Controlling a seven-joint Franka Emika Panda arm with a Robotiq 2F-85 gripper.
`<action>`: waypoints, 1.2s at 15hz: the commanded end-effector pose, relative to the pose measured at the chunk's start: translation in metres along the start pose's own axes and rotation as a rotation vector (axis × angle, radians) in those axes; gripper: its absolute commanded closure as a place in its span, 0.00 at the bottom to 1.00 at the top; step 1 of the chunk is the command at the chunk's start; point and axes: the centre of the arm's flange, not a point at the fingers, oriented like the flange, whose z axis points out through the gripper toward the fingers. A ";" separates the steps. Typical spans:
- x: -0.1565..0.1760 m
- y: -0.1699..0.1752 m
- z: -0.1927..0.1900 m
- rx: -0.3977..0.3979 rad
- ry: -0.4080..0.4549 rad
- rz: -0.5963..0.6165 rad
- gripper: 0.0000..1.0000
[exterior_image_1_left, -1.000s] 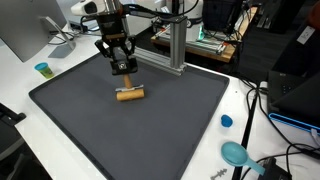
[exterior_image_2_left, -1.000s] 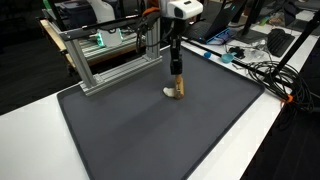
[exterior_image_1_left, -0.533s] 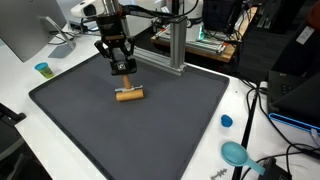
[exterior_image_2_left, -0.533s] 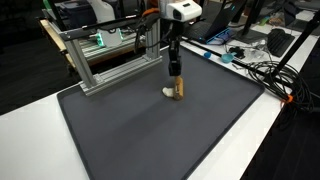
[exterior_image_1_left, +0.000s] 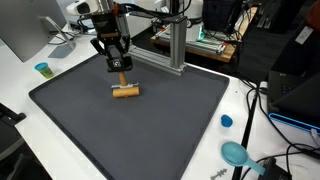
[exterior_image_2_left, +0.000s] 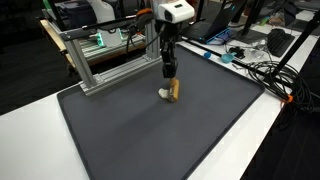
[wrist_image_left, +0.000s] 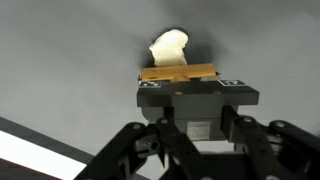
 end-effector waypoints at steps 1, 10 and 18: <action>-0.015 0.008 -0.025 0.034 0.066 0.037 0.77; -0.016 0.009 -0.029 0.004 0.057 0.067 0.77; -0.010 -0.012 0.004 -0.009 -0.057 0.034 0.77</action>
